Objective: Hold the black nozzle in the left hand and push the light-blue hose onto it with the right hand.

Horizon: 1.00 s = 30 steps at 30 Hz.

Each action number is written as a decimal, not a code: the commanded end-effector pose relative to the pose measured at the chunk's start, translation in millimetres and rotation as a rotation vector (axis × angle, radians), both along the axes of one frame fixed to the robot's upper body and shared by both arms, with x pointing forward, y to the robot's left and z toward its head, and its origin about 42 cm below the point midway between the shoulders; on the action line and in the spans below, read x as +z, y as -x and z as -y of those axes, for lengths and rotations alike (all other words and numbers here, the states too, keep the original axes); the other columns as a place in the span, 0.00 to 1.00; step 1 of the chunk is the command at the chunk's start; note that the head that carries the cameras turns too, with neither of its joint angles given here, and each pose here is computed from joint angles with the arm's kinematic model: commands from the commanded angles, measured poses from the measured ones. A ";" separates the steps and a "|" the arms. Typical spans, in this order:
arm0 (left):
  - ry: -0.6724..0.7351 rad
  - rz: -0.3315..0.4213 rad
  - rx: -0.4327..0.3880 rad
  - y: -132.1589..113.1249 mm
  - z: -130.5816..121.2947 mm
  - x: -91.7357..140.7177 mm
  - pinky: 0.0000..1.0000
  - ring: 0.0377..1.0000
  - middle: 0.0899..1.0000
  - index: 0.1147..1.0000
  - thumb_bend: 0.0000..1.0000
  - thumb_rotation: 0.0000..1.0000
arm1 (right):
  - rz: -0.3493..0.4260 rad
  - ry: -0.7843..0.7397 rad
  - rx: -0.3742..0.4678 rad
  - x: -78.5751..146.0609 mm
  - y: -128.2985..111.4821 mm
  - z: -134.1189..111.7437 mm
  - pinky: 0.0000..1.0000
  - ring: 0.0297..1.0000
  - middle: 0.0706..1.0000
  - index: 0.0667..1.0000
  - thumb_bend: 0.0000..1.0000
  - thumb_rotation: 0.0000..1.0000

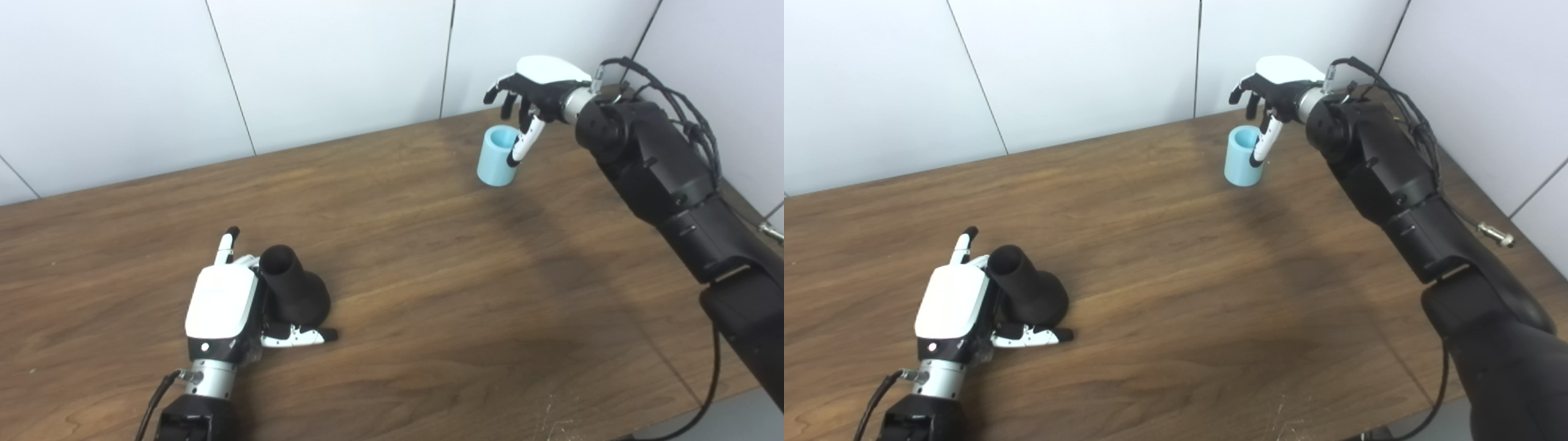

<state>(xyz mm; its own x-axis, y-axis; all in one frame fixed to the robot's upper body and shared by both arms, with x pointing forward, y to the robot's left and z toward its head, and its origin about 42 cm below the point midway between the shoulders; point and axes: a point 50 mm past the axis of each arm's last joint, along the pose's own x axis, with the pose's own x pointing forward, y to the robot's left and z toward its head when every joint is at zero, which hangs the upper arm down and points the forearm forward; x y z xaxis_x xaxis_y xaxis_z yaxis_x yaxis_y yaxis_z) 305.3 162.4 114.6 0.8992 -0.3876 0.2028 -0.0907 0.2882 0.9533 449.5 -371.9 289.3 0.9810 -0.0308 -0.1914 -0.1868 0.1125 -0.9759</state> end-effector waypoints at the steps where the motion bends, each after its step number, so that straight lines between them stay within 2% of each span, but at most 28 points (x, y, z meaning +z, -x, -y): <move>1: -0.092 -0.237 0.049 46.8 -25.0 -68.7 0.98 0.55 0.40 0.44 0.52 0.00 | 0.072 0.020 -0.009 25.2 -7.4 2.4 0.62 0.72 0.75 0.75 0.97 0.05; 3: -0.093 -0.239 0.048 46.8 -25.0 -68.4 0.99 0.55 0.40 0.44 0.52 0.00 | 0.069 0.033 -0.002 23.4 -7.6 1.7 0.54 0.67 0.70 0.74 0.97 0.06; 5: -0.087 -0.235 0.045 47.0 -25.1 -68.3 0.99 0.55 0.39 0.44 0.52 0.00 | 0.073 0.041 0.000 20.6 -8.1 1.8 0.54 0.68 0.71 0.74 0.98 0.06; 7: -0.084 -0.233 0.043 47.2 -25.1 -68.2 0.99 0.54 0.39 0.43 0.52 0.00 | 0.077 0.050 -0.002 17.4 -8.9 1.6 0.59 0.71 0.74 0.74 0.98 0.06; 10: -0.081 -0.235 0.044 47.3 -24.7 -67.9 0.99 0.55 0.39 0.43 0.52 0.00 | 0.072 0.049 -0.004 15.8 -9.5 0.8 0.55 0.68 0.74 0.75 0.95 0.05; 13: -0.081 -0.236 0.044 47.1 -24.3 -67.6 0.99 0.56 0.39 0.44 0.52 0.00 | 0.071 0.037 0.000 15.1 -9.9 0.3 0.57 0.71 0.76 0.76 0.94 0.03; 16: -0.088 -0.236 0.046 46.7 -24.2 -67.4 0.98 0.55 0.39 0.44 0.52 0.00 | 0.072 0.030 0.004 14.7 -9.8 -0.1 0.65 0.77 0.79 0.75 0.94 0.01; 20: -0.090 -0.241 0.046 46.8 -23.9 -66.7 1.00 0.55 0.38 0.44 0.52 0.00 | 0.076 0.024 0.012 15.0 -8.6 -1.4 0.67 0.76 0.78 0.75 0.93 0.01; 25: -0.093 -0.238 0.045 46.6 -23.6 -66.7 0.99 0.54 0.38 0.44 0.52 0.00 | 0.076 0.020 0.027 14.9 -7.2 -4.5 0.73 0.79 0.79 0.74 0.93 0.02; 30: -0.085 -0.236 0.045 46.6 -23.2 -66.8 0.99 0.54 0.38 0.44 0.52 0.00 | 0.079 0.021 0.037 14.1 -6.6 -6.3 0.72 0.78 0.78 0.73 0.95 0.05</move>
<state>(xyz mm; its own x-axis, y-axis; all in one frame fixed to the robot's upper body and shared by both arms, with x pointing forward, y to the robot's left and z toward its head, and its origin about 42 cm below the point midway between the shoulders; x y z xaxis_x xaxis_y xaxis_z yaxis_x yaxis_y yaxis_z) 305.1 162.3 115.0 0.8987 -0.3889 0.2028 -0.0904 0.2884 0.9532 453.4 -364.6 272.2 0.9766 -0.0166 -0.2146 -0.2115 0.1094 -0.9712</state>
